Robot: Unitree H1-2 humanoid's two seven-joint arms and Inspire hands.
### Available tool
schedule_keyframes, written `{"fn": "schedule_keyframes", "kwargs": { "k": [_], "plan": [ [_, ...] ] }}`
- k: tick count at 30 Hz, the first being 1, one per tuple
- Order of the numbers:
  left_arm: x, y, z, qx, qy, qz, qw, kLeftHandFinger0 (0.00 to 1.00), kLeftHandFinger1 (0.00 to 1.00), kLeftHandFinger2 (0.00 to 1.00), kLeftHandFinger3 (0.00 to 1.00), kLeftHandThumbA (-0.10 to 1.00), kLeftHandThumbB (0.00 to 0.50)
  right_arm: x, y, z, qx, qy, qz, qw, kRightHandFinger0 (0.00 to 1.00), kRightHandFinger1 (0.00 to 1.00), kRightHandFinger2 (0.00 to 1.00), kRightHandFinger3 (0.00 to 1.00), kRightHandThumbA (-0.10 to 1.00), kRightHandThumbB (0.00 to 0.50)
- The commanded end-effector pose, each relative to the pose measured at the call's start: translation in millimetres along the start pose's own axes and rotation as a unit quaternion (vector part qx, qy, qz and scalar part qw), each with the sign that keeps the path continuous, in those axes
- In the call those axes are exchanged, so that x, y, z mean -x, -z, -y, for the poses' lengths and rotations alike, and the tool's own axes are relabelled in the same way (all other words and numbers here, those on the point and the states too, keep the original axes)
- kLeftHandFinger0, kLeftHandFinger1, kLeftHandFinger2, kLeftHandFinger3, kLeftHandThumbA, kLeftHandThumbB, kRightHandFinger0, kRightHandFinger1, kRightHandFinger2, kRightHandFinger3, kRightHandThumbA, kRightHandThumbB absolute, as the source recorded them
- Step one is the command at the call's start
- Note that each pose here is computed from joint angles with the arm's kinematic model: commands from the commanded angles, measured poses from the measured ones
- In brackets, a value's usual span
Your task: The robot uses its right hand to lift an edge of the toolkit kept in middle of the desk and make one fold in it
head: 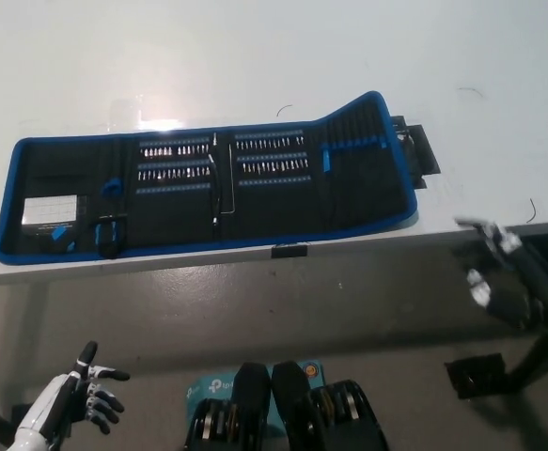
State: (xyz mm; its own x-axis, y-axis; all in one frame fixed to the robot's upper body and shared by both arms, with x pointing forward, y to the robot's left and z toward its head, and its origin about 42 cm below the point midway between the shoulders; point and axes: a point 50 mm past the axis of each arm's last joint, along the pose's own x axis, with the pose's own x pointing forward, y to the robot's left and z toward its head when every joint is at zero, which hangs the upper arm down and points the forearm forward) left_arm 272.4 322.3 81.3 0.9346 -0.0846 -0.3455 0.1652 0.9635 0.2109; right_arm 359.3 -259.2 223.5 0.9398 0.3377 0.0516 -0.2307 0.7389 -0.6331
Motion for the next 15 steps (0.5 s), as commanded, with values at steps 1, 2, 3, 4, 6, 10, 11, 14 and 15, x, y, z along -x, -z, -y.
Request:
{"fn": "schedule_keyframes", "kwargs": {
  "k": [1, 2, 3, 4, 6, 10, 11, 14, 15],
  "plan": [
    [0.9, -8.7, -4.0, -0.001, 0.002, 0.016, 1.000, 0.35, 0.35, 0.35, 0.55, 1.00, 0.500, -13.2, -52.9, 23.5, 0.024, -0.058, 0.059, 0.996, 0.58, 0.59, 0.65, 0.80, 0.14, 0.140],
    [0.8, -8.5, -3.6, 0.000, 0.004, 0.018, 1.000, 0.35, 0.35, 0.35, 0.55, 1.00, 0.500, -14.5, -60.5, 25.8, 0.025, -0.063, 0.065, 0.996, 0.58, 0.58, 0.64, 0.79, 0.15, 0.141],
    [0.8, -7.0, -4.2, 0.001, 0.004, 0.018, 1.000, 0.35, 0.35, 0.36, 0.55, 1.00, 0.500, -20.6, -79.9, 31.0, 0.041, -0.070, 0.084, 0.993, 0.53, 0.54, 0.62, 0.77, 0.15, 0.160],
    [1.0, -6.9, -4.4, -0.003, 0.003, 0.016, 1.000, 0.36, 0.36, 0.36, 0.56, 1.00, 0.500, -27.2, -86.7, 33.0, 0.045, -0.068, 0.096, 0.992, 0.46, 0.48, 0.58, 0.74, 0.21, 0.192],
    [0.9, -7.4, -3.9, -0.003, 0.003, 0.015, 1.000, 0.36, 0.36, 0.35, 0.56, 1.00, 0.500, -34.7, -93.0, 34.7, 0.045, -0.059, 0.111, 0.991, 0.45, 0.48, 0.56, 0.71, 0.21, 0.212],
    [0.4, -8.1, -1.5, 0.001, 0.004, 0.018, 1.000, 0.37, 0.36, 0.35, 0.56, 1.00, 0.500, -54.7, -99.4, 38.2, 0.025, -0.026, 0.125, 0.991, 0.37, 0.41, 0.56, 0.70, 0.09, 0.218],
    [0.9, -7.7, -1.2, 0.001, 0.003, 0.019, 1.000, 0.37, 0.36, 0.35, 0.56, 1.00, 0.500, -57.7, -99.6, 37.9, 0.017, -0.020, 0.123, 0.992, 0.31, 0.38, 0.56, 0.70, 0.08, 0.216],
    [3.7, -5.6, -1.3, 0.005, -0.001, 0.017, 1.000, 0.36, 0.36, 0.35, 0.56, 1.00, 0.500, -73.1, -95.3, 34.9, 0.014, 0.010, 0.099, 0.995, 0.63, 0.63, 0.69, 0.78, 0.21, 0.246],
    [3.5, -5.3, -0.7, 0.005, -0.001, 0.018, 1.000, 0.36, 0.35, 0.35, 0.56, 1.00, 0.500, -78.1, -91.1, 33.9, 0.021, 0.020, 0.090, 0.996, 0.85, 0.92, 0.82, 0.82, 0.26, 0.261]
  ]
}}
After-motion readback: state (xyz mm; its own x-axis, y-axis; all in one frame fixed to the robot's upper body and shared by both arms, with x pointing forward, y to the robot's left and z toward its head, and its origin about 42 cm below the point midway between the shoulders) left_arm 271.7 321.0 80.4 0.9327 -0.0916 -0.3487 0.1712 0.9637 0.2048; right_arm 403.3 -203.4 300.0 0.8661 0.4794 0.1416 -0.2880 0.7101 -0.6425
